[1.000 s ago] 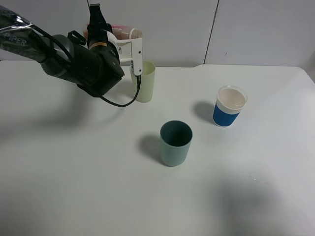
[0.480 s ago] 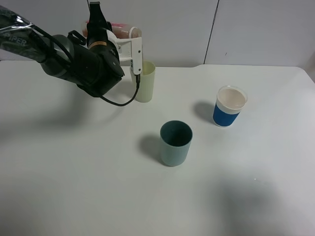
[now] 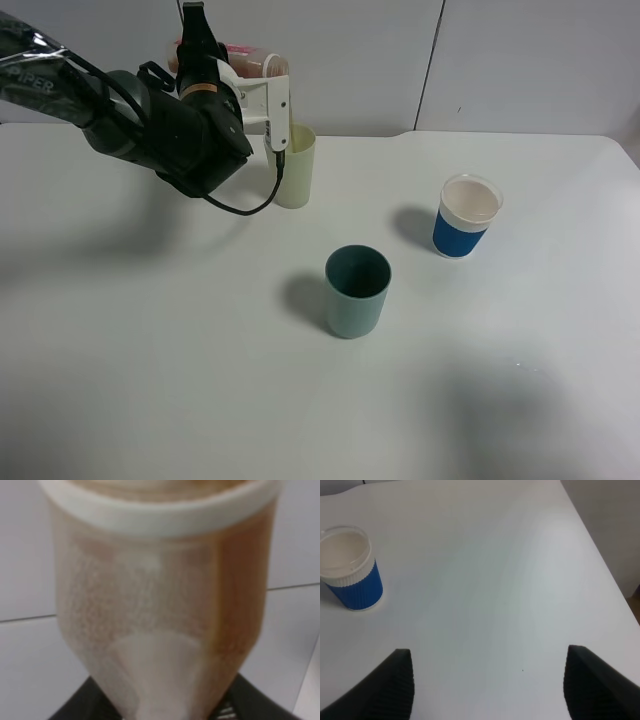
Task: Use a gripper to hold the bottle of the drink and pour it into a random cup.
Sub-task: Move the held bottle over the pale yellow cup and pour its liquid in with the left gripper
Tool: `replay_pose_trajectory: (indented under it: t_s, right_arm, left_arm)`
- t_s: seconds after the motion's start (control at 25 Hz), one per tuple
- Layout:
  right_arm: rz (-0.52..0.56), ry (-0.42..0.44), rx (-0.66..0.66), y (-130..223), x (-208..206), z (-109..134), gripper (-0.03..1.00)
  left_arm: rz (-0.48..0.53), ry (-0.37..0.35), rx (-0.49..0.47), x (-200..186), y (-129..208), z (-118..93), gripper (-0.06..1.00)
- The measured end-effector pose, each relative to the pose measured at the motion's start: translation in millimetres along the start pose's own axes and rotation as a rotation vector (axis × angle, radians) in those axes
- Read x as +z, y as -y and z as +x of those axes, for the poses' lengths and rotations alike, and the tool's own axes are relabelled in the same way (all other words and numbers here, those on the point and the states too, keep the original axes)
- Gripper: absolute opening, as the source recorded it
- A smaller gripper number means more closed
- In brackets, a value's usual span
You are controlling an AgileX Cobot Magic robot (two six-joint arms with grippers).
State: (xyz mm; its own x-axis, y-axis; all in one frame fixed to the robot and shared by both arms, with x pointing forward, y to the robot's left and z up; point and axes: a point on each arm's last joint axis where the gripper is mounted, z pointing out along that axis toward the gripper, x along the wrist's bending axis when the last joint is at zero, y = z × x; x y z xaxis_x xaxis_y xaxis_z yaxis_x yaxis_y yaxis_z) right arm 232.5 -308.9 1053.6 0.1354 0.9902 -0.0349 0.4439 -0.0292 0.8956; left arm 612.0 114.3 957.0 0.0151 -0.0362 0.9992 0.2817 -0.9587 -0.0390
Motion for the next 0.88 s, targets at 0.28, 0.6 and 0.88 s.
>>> replay_pose_trajectory:
  t_s: [0.28, 0.6, 0.88]
  right_arm:
    - [0.000, 0.000, 0.000, 0.0, 0.0, 0.0, 0.63]
    - [0.000, 0.000, 0.000, 0.0, 0.0, 0.0, 0.63]
    - [0.000, 0.000, 0.000, 0.0, 0.0, 0.0, 0.63]
  left_arm:
    - [-0.013, -0.012, 0.009, 0.0, -1.2, 1.1, 0.36]
    - [-0.010, -0.019, 0.009, 0.0, -0.9, 1.7, 0.36]
    - [0.004, -0.027, 0.011, 3.1, 2.8, 2.4, 0.36]
